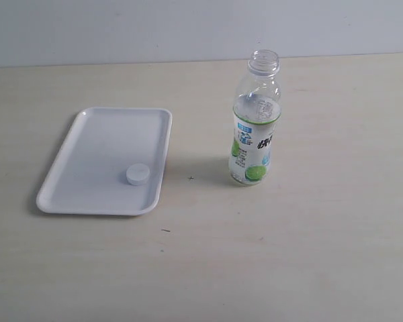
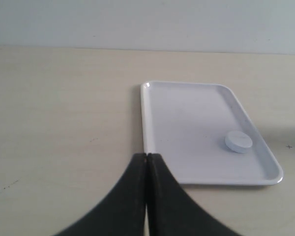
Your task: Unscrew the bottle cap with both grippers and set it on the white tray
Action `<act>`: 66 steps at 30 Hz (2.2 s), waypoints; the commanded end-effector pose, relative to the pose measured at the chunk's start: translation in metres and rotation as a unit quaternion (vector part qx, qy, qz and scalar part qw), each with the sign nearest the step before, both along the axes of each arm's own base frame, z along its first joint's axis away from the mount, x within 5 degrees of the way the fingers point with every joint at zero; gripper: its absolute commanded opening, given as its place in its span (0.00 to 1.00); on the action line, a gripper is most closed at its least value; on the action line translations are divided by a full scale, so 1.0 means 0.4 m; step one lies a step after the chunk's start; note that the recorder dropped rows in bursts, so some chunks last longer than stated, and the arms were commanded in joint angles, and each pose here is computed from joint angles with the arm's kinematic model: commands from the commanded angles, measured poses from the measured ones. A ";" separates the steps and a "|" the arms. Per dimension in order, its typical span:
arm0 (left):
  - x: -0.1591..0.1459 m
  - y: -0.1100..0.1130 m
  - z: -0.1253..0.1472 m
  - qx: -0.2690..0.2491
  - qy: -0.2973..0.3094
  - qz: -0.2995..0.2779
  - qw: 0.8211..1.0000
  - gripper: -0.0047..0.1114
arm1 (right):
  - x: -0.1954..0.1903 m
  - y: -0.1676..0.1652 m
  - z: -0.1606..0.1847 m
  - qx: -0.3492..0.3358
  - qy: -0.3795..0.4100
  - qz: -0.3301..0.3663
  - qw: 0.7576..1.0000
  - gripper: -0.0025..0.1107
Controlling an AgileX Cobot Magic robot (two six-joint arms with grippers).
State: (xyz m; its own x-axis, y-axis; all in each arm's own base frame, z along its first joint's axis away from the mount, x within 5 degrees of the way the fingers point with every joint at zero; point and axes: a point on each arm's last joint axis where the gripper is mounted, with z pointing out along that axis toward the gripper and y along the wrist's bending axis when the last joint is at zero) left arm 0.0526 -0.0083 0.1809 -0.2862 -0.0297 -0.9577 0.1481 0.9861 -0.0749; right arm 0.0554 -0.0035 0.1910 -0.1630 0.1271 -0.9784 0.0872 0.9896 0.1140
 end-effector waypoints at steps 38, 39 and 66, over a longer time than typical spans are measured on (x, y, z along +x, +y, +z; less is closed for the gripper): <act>0.000 -0.001 0.001 -0.003 -0.007 -0.004 1.000 0.04 | -0.002 -0.016 0.000 0.001 -0.009 -0.059 0.998 0.02; 0.000 -0.001 0.001 -0.003 -0.007 -0.004 1.000 0.04 | -0.002 -0.013 0.000 0.001 -0.009 -0.048 0.999 0.02; 0.000 -0.001 0.001 -0.003 -0.007 -0.004 1.000 0.04 | -0.001 -0.005 0.000 0.001 -0.009 -0.017 1.000 0.02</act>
State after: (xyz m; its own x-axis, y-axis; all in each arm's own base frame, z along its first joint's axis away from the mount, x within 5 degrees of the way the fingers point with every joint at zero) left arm 0.0526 -0.0083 0.1809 -0.2862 -0.0297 -0.9577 0.1481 0.9861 -0.0749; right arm 0.0552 -0.0055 0.1911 -0.1565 0.1348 -0.9784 0.1237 0.9855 0.1160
